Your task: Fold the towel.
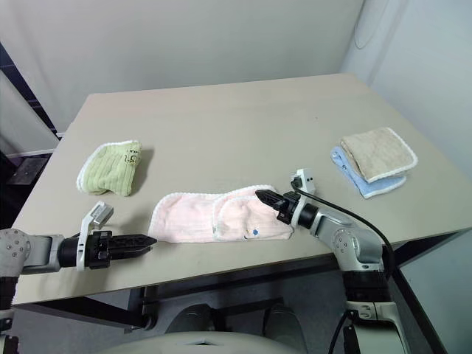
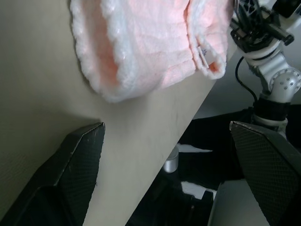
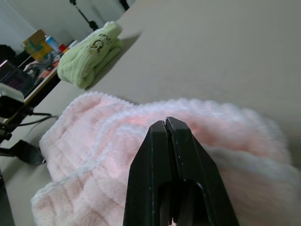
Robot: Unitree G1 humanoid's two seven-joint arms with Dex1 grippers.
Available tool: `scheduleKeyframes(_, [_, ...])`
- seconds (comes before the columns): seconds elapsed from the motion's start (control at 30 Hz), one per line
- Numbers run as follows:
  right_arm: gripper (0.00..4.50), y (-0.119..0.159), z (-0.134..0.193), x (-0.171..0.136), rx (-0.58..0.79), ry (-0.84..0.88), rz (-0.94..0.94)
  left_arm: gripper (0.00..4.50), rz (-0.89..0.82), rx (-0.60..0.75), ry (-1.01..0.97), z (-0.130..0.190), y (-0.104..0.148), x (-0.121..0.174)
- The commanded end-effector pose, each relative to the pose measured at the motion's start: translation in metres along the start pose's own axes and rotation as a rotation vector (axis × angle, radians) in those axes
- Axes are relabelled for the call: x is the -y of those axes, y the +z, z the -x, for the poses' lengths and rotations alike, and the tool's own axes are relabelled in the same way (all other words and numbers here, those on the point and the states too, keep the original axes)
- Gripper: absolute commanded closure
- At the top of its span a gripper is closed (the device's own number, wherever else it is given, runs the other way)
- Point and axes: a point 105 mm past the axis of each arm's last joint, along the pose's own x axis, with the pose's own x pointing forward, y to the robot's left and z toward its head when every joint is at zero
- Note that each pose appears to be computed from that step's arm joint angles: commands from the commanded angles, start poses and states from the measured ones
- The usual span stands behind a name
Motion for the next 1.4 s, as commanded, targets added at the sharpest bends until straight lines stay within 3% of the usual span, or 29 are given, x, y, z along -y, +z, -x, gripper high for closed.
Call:
scheduleKeyframes(0.03, [4.5,0.011,0.002,-0.001,0.044,-0.011,0.02,0.01,0.01,0.032,0.009,-0.004,0.007,-0.002])
scheduleKeyframes(0.33, [4.5,0.013,0.003,0.005,0.068,-0.065,0.008,0.01,0.044,0.084,0.009,-0.012,0.023,-0.006])
scheduleKeyframes(0.37, [4.5,0.013,0.004,0.006,0.068,-0.069,0.008,0.18,0.043,0.081,0.011,-0.013,0.022,-0.006])
scheduleKeyframes(0.43, [4.5,0.012,0.004,0.007,0.067,-0.074,0.005,0.63,0.047,0.082,0.014,-0.014,0.022,-0.008])
scheduleKeyframes(0.73, [4.5,0.015,0.005,0.011,0.077,-0.097,-0.008,4.0,0.02,0.104,-0.002,-0.022,0.028,-0.002])
scheduleKeyframes(0.8, [4.5,0.014,0.006,0.011,0.076,-0.096,-0.002,4.46,0.008,0.1,-0.009,-0.025,0.026,0.002])
scheduleKeyframes(0.97, [4.5,0.015,0.01,0.007,0.079,-0.076,0.025,4.46,-0.036,0.098,-0.019,-0.029,0.026,0.016])
scheduleKeyframes(1.2, [4.5,0.02,0.028,-0.018,0.077,0.013,0.13,4.46,-0.256,0.095,-0.087,-0.016,0.052,0.063])
scheduleKeyframes(1.4, [4.5,0.026,0.047,-0.018,0.076,-0.007,0.177,4.46,-0.402,0.049,-0.192,-0.025,0.066,0.106])
